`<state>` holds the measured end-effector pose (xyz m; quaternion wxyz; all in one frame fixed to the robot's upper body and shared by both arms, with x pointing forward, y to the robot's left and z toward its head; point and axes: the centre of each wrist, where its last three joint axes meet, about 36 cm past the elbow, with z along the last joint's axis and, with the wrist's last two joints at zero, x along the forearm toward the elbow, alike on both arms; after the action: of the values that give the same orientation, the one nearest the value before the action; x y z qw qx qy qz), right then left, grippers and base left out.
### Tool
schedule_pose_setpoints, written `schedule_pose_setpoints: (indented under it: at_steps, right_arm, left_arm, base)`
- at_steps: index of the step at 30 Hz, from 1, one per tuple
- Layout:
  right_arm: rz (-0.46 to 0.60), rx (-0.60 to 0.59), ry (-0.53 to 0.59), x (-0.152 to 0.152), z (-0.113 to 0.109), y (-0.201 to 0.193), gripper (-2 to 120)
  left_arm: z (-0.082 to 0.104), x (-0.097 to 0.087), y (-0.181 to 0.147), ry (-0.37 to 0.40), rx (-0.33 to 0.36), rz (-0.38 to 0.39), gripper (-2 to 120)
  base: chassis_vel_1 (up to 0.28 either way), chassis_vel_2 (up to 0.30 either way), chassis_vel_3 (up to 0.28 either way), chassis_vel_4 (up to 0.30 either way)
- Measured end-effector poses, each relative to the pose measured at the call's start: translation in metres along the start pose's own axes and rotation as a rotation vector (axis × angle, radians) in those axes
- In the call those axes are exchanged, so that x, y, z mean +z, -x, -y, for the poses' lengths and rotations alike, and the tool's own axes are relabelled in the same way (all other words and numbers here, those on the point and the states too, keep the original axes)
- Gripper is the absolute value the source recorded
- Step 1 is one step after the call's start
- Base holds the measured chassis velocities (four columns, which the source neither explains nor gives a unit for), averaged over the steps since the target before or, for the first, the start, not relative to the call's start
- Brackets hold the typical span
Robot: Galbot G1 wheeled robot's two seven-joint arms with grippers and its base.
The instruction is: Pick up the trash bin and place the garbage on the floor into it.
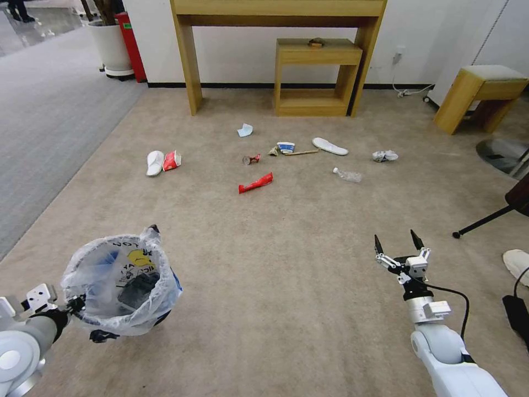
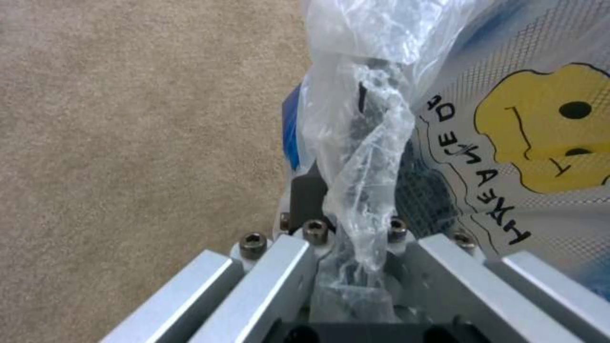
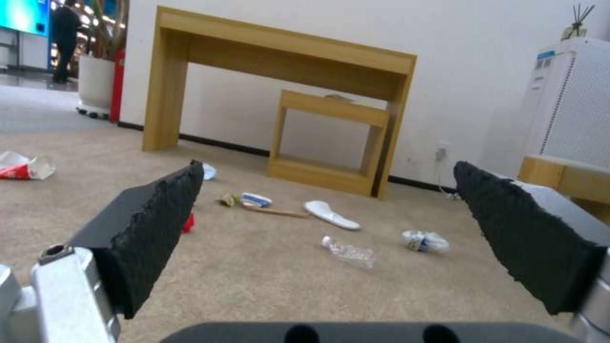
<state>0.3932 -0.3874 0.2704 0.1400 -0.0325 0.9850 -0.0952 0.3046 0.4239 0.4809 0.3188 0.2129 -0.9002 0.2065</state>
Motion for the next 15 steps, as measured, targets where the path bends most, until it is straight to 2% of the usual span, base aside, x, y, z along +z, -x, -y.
schedule_pose_setpoints:
  at_steps: [15]
  right_arm:
    - [0.010, -0.012, -0.010, 0.0034, -0.0047, -0.0005, 100]
  left_arm:
    - [0.0004, 0.0022, -0.0032, 0.002, 0.002, 0.000, 0]
  base:
    - [0.006, 0.007, -0.005, -0.005]
